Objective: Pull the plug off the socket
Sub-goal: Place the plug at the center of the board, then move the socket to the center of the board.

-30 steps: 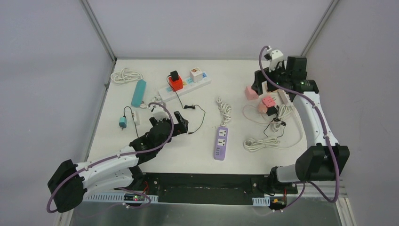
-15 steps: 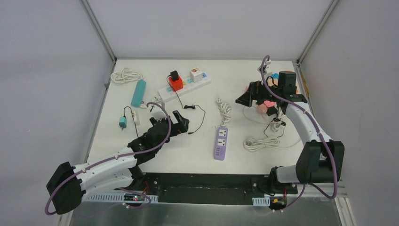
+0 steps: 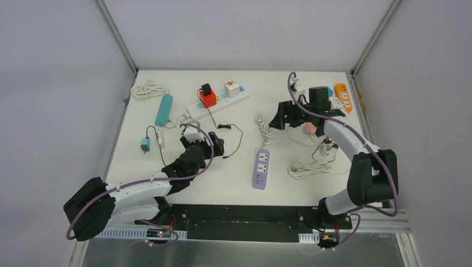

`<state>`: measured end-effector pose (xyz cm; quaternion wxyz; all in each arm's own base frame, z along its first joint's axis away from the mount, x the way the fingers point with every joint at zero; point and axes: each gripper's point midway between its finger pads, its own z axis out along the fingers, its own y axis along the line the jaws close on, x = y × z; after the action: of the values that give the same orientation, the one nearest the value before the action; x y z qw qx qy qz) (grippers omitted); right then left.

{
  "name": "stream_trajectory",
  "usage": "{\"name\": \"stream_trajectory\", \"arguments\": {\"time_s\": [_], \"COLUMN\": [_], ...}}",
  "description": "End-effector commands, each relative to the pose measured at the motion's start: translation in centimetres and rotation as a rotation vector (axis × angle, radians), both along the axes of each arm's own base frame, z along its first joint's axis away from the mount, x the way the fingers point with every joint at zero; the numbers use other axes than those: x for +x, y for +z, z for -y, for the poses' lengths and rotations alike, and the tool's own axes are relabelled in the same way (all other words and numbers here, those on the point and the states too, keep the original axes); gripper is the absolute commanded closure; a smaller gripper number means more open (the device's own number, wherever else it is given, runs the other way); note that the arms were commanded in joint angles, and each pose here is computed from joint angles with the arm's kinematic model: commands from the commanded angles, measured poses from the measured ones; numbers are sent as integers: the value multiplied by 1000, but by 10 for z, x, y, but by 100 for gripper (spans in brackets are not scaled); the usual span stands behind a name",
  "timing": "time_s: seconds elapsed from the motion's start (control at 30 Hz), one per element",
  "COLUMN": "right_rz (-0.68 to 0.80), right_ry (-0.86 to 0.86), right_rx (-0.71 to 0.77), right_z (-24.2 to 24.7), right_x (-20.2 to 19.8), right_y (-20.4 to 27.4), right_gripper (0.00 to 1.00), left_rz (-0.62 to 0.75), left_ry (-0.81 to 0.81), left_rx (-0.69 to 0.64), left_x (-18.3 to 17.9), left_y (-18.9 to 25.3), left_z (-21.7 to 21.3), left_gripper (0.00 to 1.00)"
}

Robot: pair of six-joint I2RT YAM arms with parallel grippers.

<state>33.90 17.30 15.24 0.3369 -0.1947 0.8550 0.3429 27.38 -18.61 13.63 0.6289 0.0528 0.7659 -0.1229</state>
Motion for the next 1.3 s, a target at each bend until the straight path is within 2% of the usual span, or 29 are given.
{"name": "stream_trajectory", "arguments": {"time_s": [0.0,0.13,0.53,1.27], "right_rz": [38,-14,-68,-137], "right_ry": [-79,-125,-78,-99], "right_rx": [-104,-191,-223,-326], "right_z": [-14,-24,-41,-45], "right_x": [23,28,17,23], "right_y": [-7,-28,-54,-99], "right_gripper": [5,7,8,10], "left_rz": [64,78,80,90], "left_ry": [43,64,59,62], "left_rx": [-39,-69,-72,-86], "left_x": [11,8,7,5], "left_y": [21,22,22,22], "left_z": [-2,-9,-9,-12], "left_gripper": [10,10,10,10]}}
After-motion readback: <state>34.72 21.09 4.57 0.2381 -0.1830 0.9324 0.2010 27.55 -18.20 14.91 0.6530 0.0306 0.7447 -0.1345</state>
